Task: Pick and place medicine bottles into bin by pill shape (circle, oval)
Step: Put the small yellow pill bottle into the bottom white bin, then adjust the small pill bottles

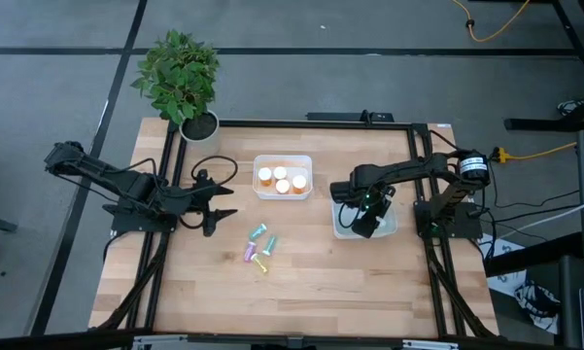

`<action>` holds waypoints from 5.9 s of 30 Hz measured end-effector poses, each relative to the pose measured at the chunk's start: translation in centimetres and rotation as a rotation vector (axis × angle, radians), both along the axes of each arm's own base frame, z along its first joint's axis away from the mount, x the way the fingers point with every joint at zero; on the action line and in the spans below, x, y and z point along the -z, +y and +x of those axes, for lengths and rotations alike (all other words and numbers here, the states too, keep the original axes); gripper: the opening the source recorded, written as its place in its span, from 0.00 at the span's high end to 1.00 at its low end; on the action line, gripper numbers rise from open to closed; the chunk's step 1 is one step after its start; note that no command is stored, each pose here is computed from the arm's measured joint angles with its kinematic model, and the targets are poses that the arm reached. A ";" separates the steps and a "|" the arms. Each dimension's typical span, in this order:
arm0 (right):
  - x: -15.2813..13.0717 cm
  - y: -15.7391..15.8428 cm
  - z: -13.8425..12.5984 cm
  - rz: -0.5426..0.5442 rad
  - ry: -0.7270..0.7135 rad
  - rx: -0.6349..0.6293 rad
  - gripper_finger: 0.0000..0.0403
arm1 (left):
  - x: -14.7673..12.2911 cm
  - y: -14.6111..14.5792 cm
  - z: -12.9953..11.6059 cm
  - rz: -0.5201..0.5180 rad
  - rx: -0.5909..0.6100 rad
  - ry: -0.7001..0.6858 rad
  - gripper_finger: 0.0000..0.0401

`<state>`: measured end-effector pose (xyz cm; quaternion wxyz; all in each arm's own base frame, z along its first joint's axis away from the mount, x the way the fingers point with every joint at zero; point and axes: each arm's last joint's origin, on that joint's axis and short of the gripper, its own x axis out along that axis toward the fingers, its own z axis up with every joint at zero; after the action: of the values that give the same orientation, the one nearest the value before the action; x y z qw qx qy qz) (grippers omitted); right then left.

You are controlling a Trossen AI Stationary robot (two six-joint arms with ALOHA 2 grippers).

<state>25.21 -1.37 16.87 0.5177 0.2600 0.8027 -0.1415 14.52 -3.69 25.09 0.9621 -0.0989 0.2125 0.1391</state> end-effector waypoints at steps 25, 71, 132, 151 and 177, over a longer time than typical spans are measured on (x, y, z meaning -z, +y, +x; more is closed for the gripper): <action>-0.9 -0.2 2.5 -0.111 -0.212 -0.115 0.53 | 0.0 0.0 0.0 0.000 0.000 0.000 0.30; -0.3 13.1 3.5 -0.362 -0.675 -0.469 0.53 | 0.0 0.0 0.0 0.000 0.000 0.000 0.30; -7.6 21.4 3.1 -0.220 -0.886 -0.536 0.53 | 10.8 -5.4 9.5 -0.085 0.233 0.605 0.31; -7.7 21.4 3.1 -0.217 -0.887 -0.537 0.53 | 10.8 -5.3 20.5 0.021 0.285 0.485 0.31; -7.7 21.4 3.0 -0.216 -0.888 -0.534 0.53 | 10.4 -11.4 17.4 -0.207 0.201 0.668 0.31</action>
<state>28.23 20.01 24.54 0.8497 0.0264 0.5253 0.0370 31.94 -15.06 14.66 0.8335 -0.1236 0.5366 0.0463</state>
